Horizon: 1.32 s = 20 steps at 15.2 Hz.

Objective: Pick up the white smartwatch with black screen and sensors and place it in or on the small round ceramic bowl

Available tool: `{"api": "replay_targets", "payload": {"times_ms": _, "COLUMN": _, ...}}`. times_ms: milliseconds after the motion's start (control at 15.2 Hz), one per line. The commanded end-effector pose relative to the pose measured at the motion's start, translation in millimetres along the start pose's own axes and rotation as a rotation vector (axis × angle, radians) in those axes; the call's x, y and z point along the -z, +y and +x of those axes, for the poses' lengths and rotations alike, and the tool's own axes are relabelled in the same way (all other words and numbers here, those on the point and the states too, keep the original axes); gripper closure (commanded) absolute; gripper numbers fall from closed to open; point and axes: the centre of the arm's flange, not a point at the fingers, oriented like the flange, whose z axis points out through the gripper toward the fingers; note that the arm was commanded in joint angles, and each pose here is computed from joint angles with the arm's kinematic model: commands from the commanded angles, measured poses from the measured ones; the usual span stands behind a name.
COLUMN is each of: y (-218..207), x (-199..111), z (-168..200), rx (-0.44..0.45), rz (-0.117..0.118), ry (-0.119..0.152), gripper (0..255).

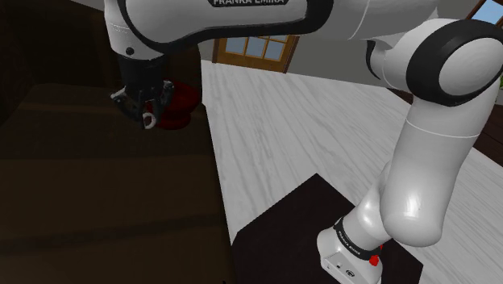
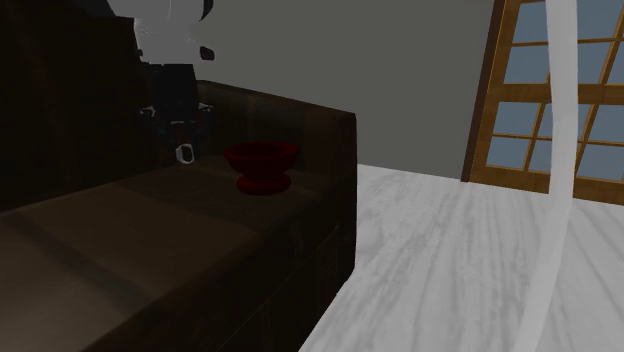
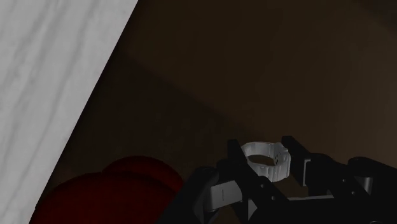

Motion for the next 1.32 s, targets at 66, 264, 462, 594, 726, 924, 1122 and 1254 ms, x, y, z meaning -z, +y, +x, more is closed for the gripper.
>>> {"api": "replay_targets", "payload": {"times_ms": 66, "y": 0.6, "x": 16.0, "z": 0.4, "rx": 0.0, "rz": 0.0, "ry": -0.001, "gripper": 255}}
{"api": "replay_targets", "payload": {"times_ms": 264, "y": 1.0, "x": 31.8, "z": 0.3, "rx": 0.0, "rz": 0.0, "ry": -0.001, "gripper": 255}}
{"api": "replay_targets", "payload": {"times_ms": 462, "y": 1.5, "x": 47.7, "z": 0.3, "rx": 0.0, "rz": 0.0, "ry": -0.001, "gripper": 255}}
{"api": "replay_targets", "payload": {"times_ms": 594, "y": 1.8, "x": 58.2, "z": 0.3, "rx": 0.0, "rz": 0.0, "ry": -0.001, "gripper": 255}}
{"api": "replay_targets", "payload": {"times_ms": 726, "y": 2.1, "x": 68.8, "z": 0.3, "rx": 0.0, "rz": 0.0, "ry": -0.001, "gripper": 255}}
{"api": "replay_targets", "payload": {"times_ms": 924, "y": 22.7, "x": 69.7, "z": 16.9, "rx": 0.0, "rz": 0.0, "ry": -0.001, "gripper": 255}}
{"api": "replay_targets", "payload": {"times_ms": 1122, "y": 53.4, "x": 69.5, "z": 41.8, "rx": 0.0, "rz": 0.0, "ry": -0.001, "gripper": 255}}
{"api": "replay_targets", "payload": {"times_ms": 1254, "y": 73.9, "x": 69.3, "z": 58.4, "rx": 0.0, "rz": 0.0, "ry": -0.001, "gripper": 255}}
